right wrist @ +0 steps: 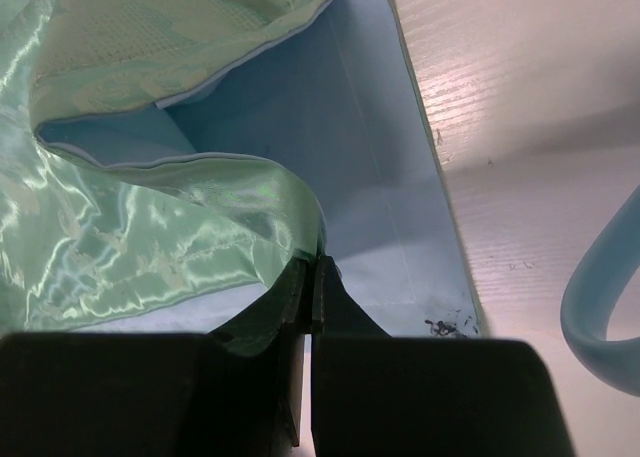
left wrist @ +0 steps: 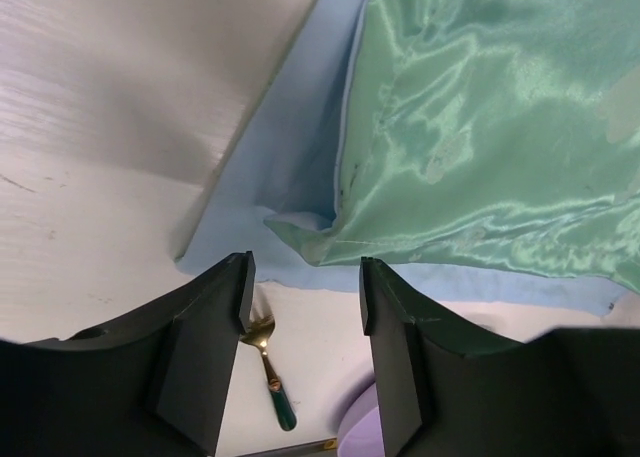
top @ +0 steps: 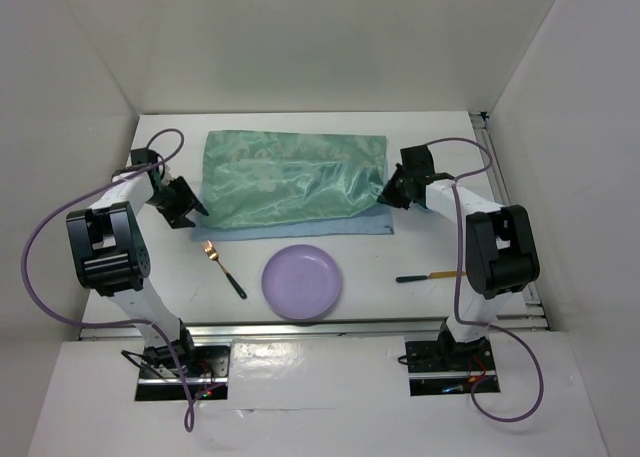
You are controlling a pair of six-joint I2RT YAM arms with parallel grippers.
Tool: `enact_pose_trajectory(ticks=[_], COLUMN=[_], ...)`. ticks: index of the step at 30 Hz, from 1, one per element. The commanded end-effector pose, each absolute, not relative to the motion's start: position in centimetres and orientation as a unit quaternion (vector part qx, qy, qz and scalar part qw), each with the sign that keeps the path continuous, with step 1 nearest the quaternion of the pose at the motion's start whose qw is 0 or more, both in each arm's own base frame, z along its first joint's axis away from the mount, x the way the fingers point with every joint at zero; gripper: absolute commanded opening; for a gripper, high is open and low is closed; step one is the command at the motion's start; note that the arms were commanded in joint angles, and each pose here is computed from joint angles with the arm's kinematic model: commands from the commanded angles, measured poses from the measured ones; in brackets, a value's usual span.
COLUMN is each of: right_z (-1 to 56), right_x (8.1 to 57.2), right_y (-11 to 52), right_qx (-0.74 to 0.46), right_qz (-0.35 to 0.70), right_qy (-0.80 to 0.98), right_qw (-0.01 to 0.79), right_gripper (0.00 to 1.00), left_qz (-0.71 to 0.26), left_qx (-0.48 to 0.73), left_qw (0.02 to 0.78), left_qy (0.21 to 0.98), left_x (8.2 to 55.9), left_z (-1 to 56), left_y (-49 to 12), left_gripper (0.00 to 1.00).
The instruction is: Set the dinner table for one person
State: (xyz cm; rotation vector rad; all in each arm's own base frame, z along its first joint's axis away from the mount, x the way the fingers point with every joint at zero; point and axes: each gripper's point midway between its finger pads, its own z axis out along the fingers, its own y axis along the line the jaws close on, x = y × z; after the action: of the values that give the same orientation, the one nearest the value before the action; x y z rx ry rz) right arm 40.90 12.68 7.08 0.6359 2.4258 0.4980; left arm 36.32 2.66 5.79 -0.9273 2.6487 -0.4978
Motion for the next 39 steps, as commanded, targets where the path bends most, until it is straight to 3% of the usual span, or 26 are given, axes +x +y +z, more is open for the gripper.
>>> enact_pose_trajectory(ticks=[1,5,10,17,24,34,39], right_z=[9.3,9.3,9.5,9.5,9.5,12.0,11.3], right_x=[42.2,42.1,42.2,42.1,42.1,42.3,40.0], right_y=[13.5,13.9,14.0,14.3,14.3,14.2,14.3], right_qx=[0.223,0.219,0.223,0.219,0.219,0.209,0.196], right_qz=[0.206,0.208,0.209,0.211,0.211,0.214,0.203], right_qy=[0.898,0.899,0.898,0.899,0.899,0.891,0.902], right_qw=[0.319,0.318,0.317,0.316,0.316,0.34,0.328], right_gripper=[0.0,0.0,0.0,0.0,0.0,0.0,0.0], left_qz=[-0.147,-0.151,-0.171,-0.17,-0.166,-0.142,-0.135], left_qx=[-0.319,-0.32,-0.316,-0.309,-0.308,-0.311,-0.316], left_qw=[0.153,0.144,0.143,0.134,0.141,0.207,0.191], left_qy=[0.924,0.924,0.922,0.926,0.926,0.917,0.92], left_x=[36.2,36.3,37.9,38.6,39.0,40.1,38.4], left_z=[6.4,5.3,5.0,3.9,4.8,12.0,11.9], left_y=[3.5,3.4,3.2,2.6,2.9,4.9,4.6], left_gripper=[0.62,0.62,0.53,0.48,0.0,0.0,0.0])
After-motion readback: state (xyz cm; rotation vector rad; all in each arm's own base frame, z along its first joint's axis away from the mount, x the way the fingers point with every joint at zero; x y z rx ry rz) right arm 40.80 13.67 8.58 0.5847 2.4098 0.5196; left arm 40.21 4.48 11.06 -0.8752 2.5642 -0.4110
